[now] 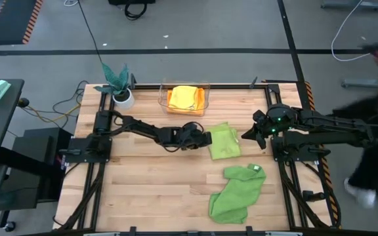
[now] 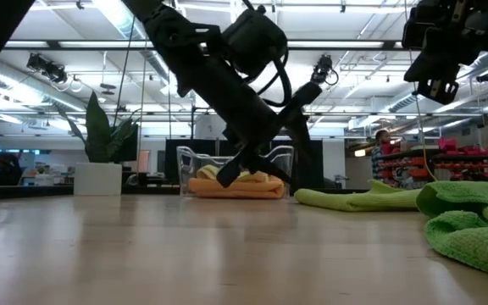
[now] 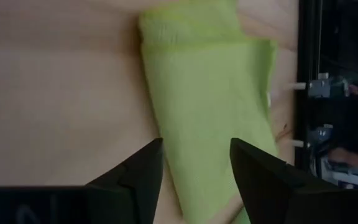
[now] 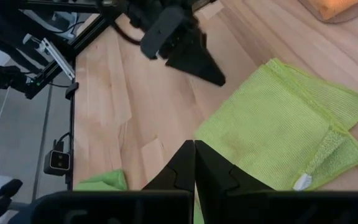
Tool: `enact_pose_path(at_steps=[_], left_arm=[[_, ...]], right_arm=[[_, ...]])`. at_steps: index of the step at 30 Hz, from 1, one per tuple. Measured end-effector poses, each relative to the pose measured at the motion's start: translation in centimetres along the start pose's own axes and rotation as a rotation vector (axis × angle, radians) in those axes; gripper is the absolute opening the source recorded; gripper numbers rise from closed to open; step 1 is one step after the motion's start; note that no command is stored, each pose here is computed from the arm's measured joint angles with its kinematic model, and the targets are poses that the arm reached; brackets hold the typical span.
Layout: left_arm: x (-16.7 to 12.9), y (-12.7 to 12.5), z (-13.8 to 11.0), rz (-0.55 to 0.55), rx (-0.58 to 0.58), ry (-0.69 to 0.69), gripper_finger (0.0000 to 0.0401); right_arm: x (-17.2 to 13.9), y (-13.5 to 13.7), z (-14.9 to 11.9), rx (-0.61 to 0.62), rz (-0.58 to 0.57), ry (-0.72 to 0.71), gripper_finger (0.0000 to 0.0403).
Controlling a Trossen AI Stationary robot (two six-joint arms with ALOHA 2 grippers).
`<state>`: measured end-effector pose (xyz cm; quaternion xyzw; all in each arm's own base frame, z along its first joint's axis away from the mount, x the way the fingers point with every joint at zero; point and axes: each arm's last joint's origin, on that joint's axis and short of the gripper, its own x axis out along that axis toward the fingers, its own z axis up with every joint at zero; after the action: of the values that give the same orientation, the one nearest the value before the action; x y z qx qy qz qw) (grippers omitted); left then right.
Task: Fold microfiber towels
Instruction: Put the light green towel into the transparent bin
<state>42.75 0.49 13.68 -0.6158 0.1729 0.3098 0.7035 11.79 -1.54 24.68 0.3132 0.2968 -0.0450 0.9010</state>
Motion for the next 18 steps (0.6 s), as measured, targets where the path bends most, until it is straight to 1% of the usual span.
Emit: enact_pose_path(at_steps=[2,5,10,16,18], left_arm=[[0.1,0.0,0.3,0.003,0.018,-0.006,0.0194],[0.4,0.4,0.3,0.016,0.014,-0.007,0.0189],[1.1,1.3,-0.5,0.038,-0.002,0.018,0.0184],[2.1,0.9,-1.2,0.010,0.001,0.033,0.0191],[2.4,0.7,-1.2,0.017,0.002,0.034,0.0194]], right_arm=[[0.0,0.0,0.0,0.000,0.000,0.000,0.0011],[0.0,0.0,0.0,0.000,0.000,0.000,0.0011],[0.0,0.0,0.0,-0.001,0.000,-0.001,0.0013],[0.0,0.1,0.1,-0.004,0.004,-0.008,0.0011],[0.1,0.1,0.2,-0.004,0.005,-0.008,0.0012]])
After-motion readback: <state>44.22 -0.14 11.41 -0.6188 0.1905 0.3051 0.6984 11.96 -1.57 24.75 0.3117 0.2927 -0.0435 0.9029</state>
